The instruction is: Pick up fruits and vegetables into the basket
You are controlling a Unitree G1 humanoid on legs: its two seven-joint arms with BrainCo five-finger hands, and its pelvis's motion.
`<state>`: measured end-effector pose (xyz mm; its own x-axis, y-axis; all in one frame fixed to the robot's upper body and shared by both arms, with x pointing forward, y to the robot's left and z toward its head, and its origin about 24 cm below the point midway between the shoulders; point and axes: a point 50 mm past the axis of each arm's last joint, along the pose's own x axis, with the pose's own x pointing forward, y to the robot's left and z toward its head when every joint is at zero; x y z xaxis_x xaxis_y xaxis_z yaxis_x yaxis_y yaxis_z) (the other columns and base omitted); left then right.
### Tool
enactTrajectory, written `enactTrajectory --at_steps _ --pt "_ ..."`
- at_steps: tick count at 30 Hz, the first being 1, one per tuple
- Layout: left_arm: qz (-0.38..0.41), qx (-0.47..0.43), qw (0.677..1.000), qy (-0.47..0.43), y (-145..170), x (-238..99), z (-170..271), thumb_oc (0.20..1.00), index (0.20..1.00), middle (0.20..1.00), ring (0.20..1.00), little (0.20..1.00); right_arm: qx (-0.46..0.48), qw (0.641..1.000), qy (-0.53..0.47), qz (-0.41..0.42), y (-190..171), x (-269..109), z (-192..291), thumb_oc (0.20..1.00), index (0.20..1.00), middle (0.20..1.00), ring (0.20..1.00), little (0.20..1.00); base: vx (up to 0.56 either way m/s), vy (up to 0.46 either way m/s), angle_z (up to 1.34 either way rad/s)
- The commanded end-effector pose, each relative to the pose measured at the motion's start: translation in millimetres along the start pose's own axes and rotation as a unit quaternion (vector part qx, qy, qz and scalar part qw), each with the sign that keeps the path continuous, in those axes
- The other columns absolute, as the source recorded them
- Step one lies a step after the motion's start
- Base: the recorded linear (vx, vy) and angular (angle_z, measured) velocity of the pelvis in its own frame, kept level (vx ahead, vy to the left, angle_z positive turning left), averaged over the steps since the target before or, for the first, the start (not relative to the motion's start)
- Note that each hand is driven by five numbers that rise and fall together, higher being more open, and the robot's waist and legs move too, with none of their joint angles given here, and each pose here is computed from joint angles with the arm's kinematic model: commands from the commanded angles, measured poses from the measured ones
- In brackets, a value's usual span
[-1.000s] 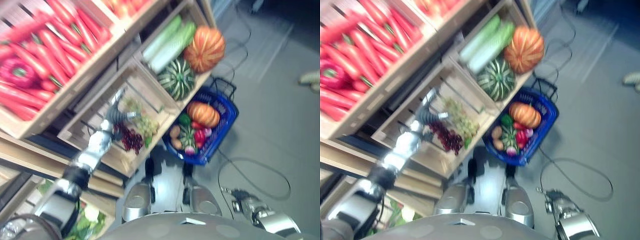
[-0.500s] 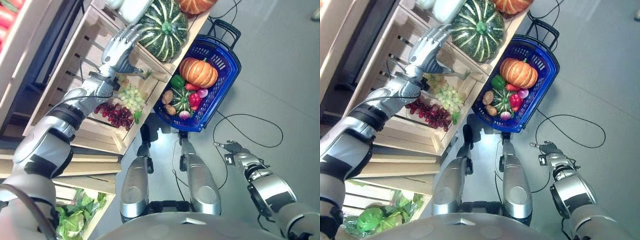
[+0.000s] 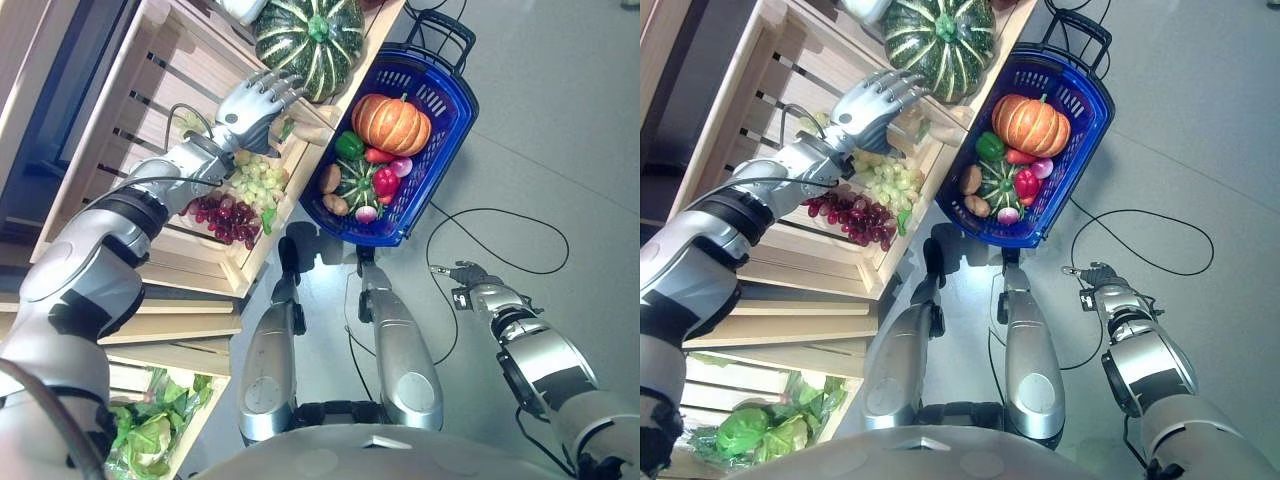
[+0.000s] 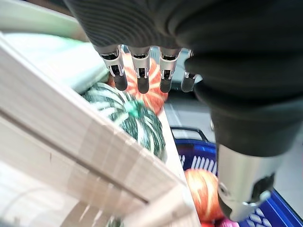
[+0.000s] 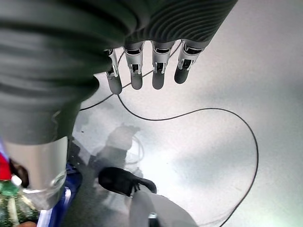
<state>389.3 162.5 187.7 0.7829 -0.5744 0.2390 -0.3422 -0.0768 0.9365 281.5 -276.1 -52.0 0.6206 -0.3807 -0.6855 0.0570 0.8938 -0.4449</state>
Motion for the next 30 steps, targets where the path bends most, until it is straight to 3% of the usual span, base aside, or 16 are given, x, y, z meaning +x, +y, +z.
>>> enactTrajectory --at_steps 1,10,15,22,30 --pt "0.03 0.009 0.999 0.013 16.6 0.9 -14.0 1.0 1.0 1.0 1.0 1.0 -0.004 0.999 0.021 -0.028 -17.5 0.6 -10.1 1.0 1.0 1.0 1.0 1.0 0.0 0.0 0.0" --pt "0.149 0.027 0.988 -0.007 17.6 -13.7 -10.7 1.0 1.0 1.0 1.0 1.0 0.006 0.999 0.025 -0.028 -15.2 0.5 -19.2 1.0 1.0 1.0 1.0 1.0 0.0 -0.004 0.0" --pt "0.148 0.024 0.989 -0.017 11.3 -17.3 -5.8 1.0 1.0 1.0 1.0 1.0 0.009 0.999 0.025 -0.028 -13.4 0.4 -20.6 1.0 1.0 1.0 1.0 1.0 0.0 0.001 0.04" --pt "0.028 0.015 0.999 0.014 -14.8 -25.9 -12.2 1.0 1.0 1.0 1.0 1.0 -0.004 0.999 0.022 -0.033 -23.1 0.6 -10.5 1.0 1.0 1.0 1.0 1.0 0.0 0.051 -0.02" --pt "-0.021 0.012 0.998 0.053 -26.7 -34.7 -22.7 1.0 1.0 1.0 1.0 1.0 -0.008 0.999 0.019 -0.036 -26.0 0.6 -9.7 1.0 1.0 1.0 1.0 1.0 0.0 0.003 0.0"
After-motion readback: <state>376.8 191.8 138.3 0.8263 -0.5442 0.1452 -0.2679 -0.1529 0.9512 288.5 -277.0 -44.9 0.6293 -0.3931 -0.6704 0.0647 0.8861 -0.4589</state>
